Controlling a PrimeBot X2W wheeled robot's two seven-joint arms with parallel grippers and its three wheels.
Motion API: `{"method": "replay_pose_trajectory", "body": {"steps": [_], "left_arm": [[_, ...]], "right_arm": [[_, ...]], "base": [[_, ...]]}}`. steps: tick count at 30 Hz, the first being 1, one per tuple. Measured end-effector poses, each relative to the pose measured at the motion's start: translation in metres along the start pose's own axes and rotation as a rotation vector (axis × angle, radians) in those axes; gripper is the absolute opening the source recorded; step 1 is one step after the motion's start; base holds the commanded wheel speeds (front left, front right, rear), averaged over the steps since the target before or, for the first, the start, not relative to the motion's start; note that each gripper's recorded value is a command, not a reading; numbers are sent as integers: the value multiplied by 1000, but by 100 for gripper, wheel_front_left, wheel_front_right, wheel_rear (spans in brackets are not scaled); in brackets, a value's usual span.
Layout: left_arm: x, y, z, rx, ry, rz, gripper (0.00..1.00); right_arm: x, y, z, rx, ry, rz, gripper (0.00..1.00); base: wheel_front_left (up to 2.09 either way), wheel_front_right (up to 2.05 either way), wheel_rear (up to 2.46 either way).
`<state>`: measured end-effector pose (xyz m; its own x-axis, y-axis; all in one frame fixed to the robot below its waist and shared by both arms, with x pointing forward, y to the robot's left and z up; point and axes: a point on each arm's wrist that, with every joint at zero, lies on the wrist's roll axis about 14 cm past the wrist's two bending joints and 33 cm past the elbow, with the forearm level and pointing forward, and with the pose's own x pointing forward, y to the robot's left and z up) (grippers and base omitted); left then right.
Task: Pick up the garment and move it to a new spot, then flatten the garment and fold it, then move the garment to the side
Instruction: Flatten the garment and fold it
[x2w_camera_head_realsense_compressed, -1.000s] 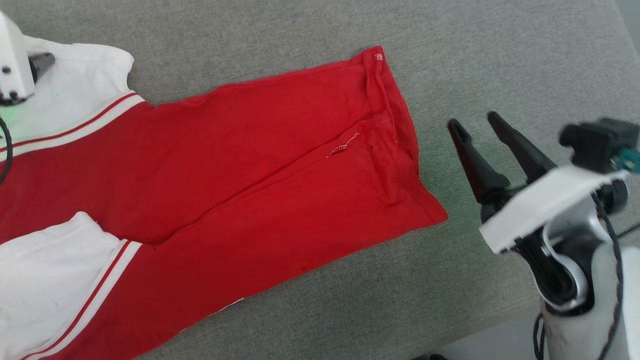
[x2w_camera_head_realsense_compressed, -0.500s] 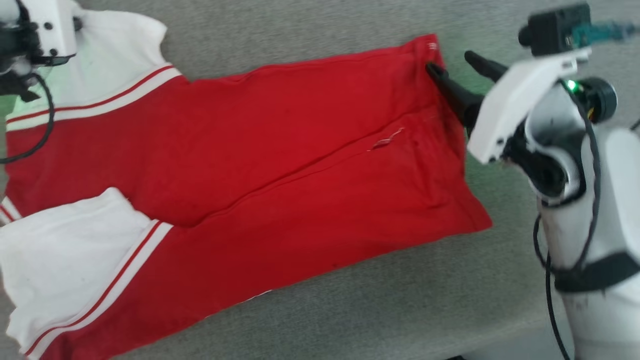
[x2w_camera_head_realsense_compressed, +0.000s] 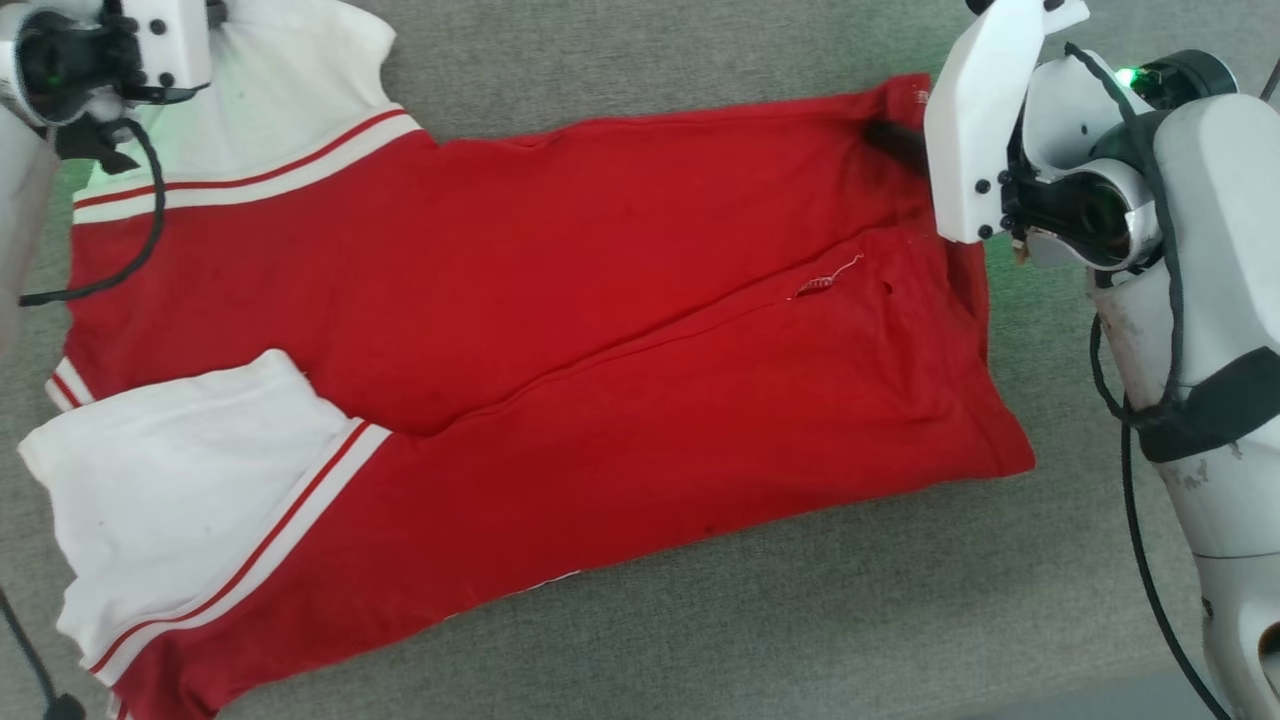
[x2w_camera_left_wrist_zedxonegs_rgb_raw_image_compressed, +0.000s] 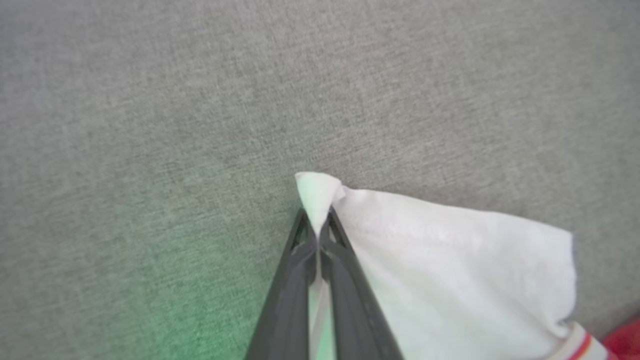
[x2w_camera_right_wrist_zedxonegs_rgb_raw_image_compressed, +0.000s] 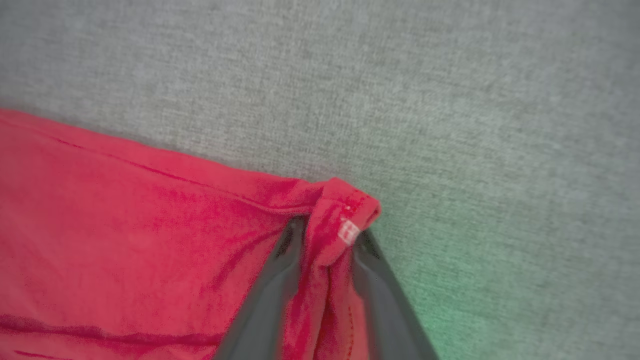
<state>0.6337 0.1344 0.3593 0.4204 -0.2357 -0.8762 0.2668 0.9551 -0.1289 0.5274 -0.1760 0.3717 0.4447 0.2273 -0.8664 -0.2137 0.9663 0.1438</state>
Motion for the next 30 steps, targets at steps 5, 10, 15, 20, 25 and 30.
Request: {"method": "replay_pose_trajectory", "body": {"steps": [5, 10, 15, 20, 25, 30], "left_arm": [[-11, 0, 3, 5, -26, 4, 0], [-31, 4, 3, 6, -22, 13, 0], [-67, 8, 10, 39, -56, 34, 0], [-101, 9, 15, 57, -91, 45, 0], [-130, 5, 7, 74, -105, 52, 0], [-157, 0, -14, 105, -92, 72, 0]], "right_arm": [[-6, 3, 4, -8, 0, 19, 0], [-19, 1, 8, -24, -47, 14, 0], [-43, 0, 21, -58, -137, 2, 0], [-63, 6, 27, -80, -199, 11, 0], [-84, 16, 30, -117, -251, 25, 0], [-105, 26, 27, -149, -275, 48, 0]], "base": [[0, 0, 0], [0, 0, 0], [0, 0, 0], [0, 0, 0], [0, 0, 0], [0, 0, 0]]}}
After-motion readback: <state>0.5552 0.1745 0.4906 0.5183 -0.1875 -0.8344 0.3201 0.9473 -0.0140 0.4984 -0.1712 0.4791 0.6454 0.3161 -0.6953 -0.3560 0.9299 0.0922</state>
